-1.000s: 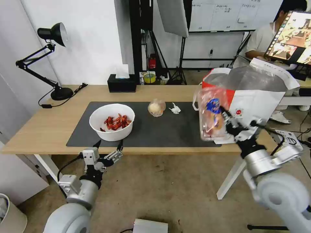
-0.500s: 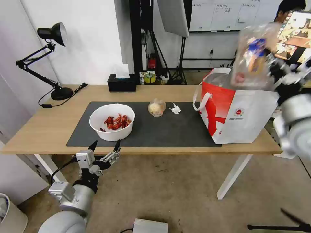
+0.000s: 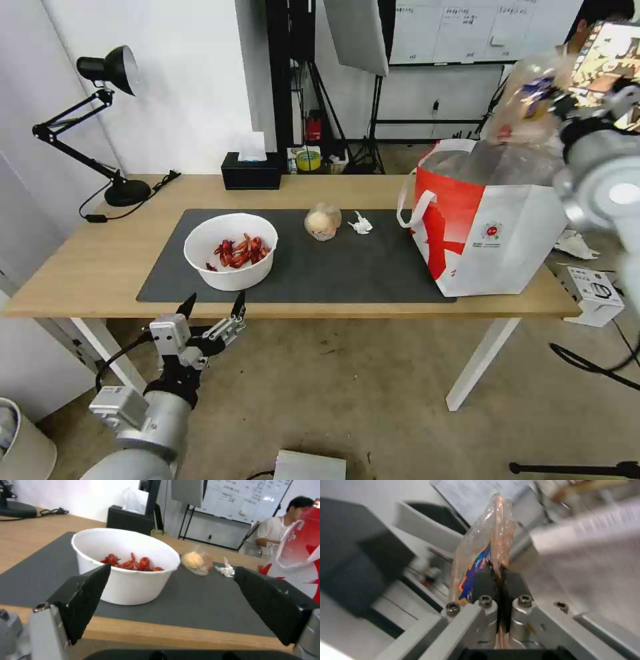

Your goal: Pick up the trash from the table and place it into the takeout bag.

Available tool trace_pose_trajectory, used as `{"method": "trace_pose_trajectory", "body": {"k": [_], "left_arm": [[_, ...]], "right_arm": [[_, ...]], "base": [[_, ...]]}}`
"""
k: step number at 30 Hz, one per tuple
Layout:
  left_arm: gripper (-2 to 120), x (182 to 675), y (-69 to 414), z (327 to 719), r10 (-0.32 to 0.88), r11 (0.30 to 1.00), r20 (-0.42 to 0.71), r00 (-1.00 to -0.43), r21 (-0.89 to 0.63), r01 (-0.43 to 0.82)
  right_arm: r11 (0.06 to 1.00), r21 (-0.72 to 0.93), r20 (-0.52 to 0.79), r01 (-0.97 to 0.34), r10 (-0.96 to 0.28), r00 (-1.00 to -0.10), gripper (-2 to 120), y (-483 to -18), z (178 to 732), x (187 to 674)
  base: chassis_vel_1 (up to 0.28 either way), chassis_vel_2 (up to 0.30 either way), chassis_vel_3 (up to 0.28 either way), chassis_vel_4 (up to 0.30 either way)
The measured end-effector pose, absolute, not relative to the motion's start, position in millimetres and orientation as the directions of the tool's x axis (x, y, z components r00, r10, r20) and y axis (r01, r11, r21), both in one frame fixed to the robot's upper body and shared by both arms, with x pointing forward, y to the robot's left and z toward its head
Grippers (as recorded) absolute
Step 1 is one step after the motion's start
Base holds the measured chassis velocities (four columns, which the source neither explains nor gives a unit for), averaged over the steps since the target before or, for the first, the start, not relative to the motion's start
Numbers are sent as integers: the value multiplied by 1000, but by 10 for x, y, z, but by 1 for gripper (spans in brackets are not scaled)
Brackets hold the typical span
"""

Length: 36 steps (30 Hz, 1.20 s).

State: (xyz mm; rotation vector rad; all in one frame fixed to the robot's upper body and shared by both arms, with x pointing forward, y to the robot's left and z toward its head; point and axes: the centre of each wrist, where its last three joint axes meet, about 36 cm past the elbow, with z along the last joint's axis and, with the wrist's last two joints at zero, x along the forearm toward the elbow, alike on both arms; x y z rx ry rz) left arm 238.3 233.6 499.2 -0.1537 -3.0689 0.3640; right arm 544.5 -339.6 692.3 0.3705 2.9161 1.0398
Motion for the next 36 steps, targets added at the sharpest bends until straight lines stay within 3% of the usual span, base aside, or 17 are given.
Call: {"method": "trace_pose_trajectory", "body": {"k": [7, 16, 19, 21, 22, 29, 31, 36], "left_arm": [[100, 2382, 2375, 5020, 88, 969, 27, -996, -234, 79], [100, 2424, 2392, 5009, 88, 967, 24, -996, -241, 80], [100, 2453, 2394, 4999, 92, 966, 23, -996, -244, 83], [100, 2458, 2394, 4997, 92, 966, 23, -995, -245, 84], [100, 2470, 2393, 4988, 94, 966, 23, -995, -246, 85], [100, 2504, 2388, 4967, 98, 965, 22, -995, -248, 90], [100, 2510, 2387, 4957, 99, 965, 25, -995, -248, 90], [100, 2516, 2388, 4955, 98, 965, 24, -995, -248, 89]], "right_arm": [[722, 595, 222, 353, 275, -936, 0, -3260, 6819, 5616], [719, 575, 279, 390, 276, -920, 4, -3218, 6790, 5618], [722, 568, 283, 394, 279, -918, 19, -3230, 6779, 5588], [723, 568, 283, 394, 278, -918, 21, -3233, 6779, 5581], [724, 567, 282, 393, 277, -919, 30, -3238, 6781, 5563], [727, 567, 274, 386, 275, -922, 51, -3258, 6783, 5541], [733, 586, 239, 346, 252, -938, 63, -3252, 6787, 5504], [772, 602, 86, 202, 189, -978, 78, -3189, 6770, 5352]], "base": [[0, 0, 0, 0], [0, 0, 0, 0], [0, 0, 0, 0], [0, 0, 0, 0], [0, 0, 0, 0], [0, 0, 0, 0], [0, 0, 0, 0], [0, 0, 0, 0]]}}
